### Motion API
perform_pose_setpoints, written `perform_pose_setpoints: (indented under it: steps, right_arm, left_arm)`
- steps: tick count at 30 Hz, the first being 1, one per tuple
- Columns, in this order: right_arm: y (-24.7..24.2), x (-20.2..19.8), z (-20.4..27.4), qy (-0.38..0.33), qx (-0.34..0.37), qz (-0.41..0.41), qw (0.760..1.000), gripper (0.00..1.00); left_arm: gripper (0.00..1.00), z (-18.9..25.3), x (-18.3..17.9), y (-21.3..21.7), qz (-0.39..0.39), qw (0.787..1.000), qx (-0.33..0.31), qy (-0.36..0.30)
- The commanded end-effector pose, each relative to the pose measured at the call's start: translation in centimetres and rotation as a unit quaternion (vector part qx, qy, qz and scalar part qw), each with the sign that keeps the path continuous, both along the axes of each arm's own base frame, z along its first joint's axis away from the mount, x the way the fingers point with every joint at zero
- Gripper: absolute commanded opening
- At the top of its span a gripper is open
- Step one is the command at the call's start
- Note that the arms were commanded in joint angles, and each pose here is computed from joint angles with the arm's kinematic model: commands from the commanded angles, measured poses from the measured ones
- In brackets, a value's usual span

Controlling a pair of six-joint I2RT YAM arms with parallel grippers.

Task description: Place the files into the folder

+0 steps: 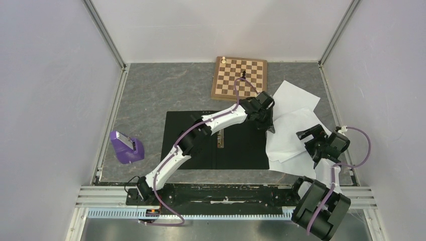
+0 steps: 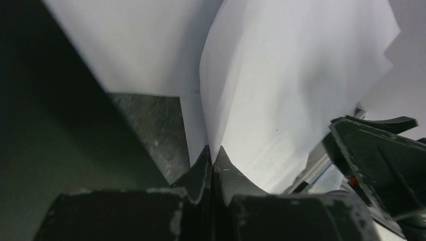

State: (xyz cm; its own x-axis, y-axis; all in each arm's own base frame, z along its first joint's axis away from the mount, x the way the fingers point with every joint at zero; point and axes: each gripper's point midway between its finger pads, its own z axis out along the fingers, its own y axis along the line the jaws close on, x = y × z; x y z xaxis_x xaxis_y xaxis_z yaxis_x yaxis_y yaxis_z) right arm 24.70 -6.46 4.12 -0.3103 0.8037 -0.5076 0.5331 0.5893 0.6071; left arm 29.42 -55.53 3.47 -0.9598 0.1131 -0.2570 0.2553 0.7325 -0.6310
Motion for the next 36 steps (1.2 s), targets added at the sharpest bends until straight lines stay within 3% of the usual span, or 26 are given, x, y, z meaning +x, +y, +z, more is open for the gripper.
perform_pose_setpoints:
  steps: [1,5,11,19,26,36]
  right_arm:
    - [-0.9,-0.3,1.3,0.02,-0.03,-0.001,0.999,0.98]
    - [-2.0,-0.8,2.5,0.037,-0.052,-0.02,0.998,0.98]
    - [-0.1,0.1,4.8,0.023,-0.027,0.023,0.999,0.98]
    - [5.2,2.1,6.5,-0.043,0.107,0.09,0.989,0.98]
    - [9.4,3.5,6.6,-0.046,0.168,0.11,0.979,0.98]
    - [12.7,4.1,5.5,-0.069,0.213,0.099,0.97,0.98]
  left_arm:
    - [0.02,9.5,0.9,0.4,0.066,0.995,-0.073,0.003]
    - [0.02,12.8,1.4,2.1,0.121,0.989,-0.09,0.003]
    - [0.02,14.1,1.4,6.0,0.207,0.971,-0.115,0.044]
    - [0.02,14.7,2.7,11.6,0.299,0.938,-0.149,0.095]
    - [0.02,14.3,3.1,13.8,0.331,0.917,-0.174,0.139]
    - [0.02,15.2,2.6,14.2,0.327,0.911,-0.192,0.16]
